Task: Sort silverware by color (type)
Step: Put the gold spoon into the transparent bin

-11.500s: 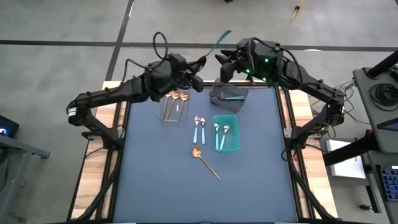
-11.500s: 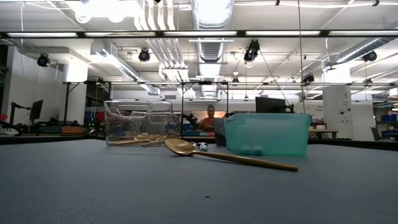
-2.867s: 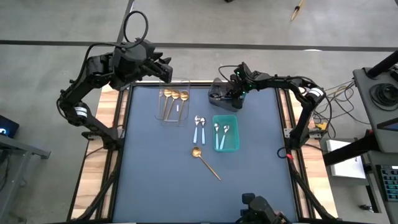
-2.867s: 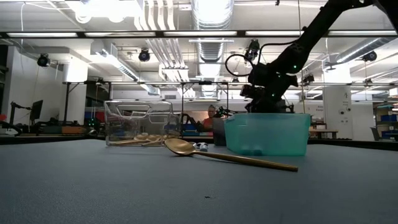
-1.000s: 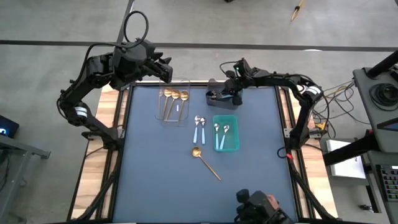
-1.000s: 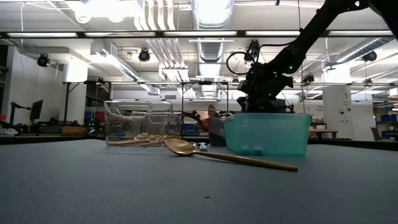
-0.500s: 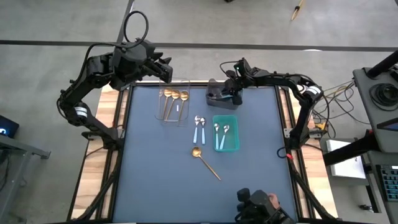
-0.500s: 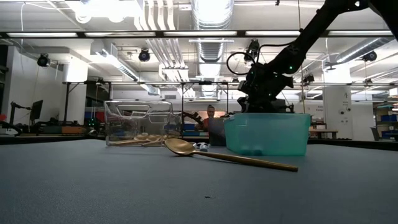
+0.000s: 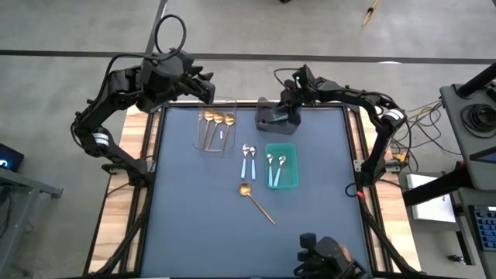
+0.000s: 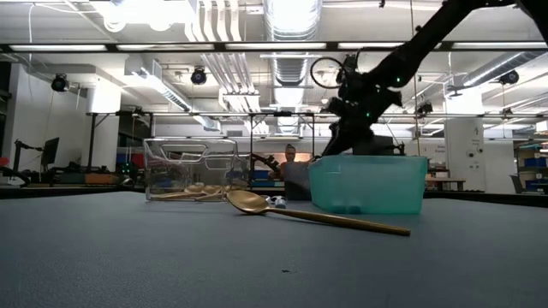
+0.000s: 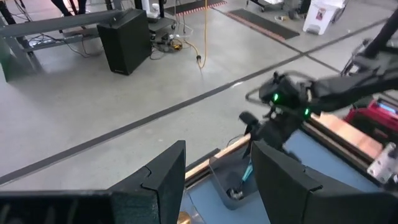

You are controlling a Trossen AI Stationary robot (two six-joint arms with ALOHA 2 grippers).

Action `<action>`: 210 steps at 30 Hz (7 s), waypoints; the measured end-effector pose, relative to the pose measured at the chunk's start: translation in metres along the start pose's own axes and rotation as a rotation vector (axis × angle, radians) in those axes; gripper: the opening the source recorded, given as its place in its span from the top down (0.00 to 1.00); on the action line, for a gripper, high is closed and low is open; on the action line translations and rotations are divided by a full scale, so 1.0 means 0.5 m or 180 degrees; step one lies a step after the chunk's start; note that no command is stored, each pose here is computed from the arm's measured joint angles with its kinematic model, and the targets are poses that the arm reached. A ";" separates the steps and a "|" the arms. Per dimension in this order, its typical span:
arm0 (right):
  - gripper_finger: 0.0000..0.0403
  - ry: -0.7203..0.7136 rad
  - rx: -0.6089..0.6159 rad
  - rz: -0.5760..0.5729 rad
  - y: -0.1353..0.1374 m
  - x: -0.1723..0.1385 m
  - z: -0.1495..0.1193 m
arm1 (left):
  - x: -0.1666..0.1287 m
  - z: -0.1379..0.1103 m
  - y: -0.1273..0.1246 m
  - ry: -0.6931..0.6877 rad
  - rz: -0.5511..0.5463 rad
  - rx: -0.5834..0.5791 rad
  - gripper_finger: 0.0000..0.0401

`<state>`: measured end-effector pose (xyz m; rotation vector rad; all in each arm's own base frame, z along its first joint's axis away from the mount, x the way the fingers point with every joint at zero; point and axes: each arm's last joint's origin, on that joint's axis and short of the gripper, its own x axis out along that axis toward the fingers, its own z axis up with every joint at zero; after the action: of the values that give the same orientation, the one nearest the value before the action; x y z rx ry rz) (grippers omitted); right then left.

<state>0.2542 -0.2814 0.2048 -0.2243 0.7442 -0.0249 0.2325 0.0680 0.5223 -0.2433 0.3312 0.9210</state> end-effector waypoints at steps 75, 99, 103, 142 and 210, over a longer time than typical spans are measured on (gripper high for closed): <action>0.84 0.2197 0.2108 0.0079 0.791 0.061 0.231 | -0.066 -0.474 -0.108 0.1316 -0.1531 -0.0437 0.59; 0.84 0.1398 0.1672 -0.0540 0.873 0.120 0.204 | -0.080 -0.558 -0.192 0.1786 -0.1324 -0.0968 0.59; 0.84 0.1403 0.1679 -0.0525 0.880 0.136 0.197 | -0.078 -0.562 -0.195 0.1788 -0.1308 -0.0940 0.59; 0.84 0.0740 0.2261 -0.0464 0.620 -0.094 0.348 | -0.055 -0.588 -0.244 0.1723 -0.1203 -0.1583 0.59; 0.84 0.0706 0.0934 0.0015 0.457 -0.300 0.298 | 0.192 -0.748 -0.508 0.2334 0.1099 -0.1417 0.64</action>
<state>0.2311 -0.0145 0.3631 0.0618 0.9510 -0.1557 0.4264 -0.1382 0.1573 -0.9669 0.8621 1.2224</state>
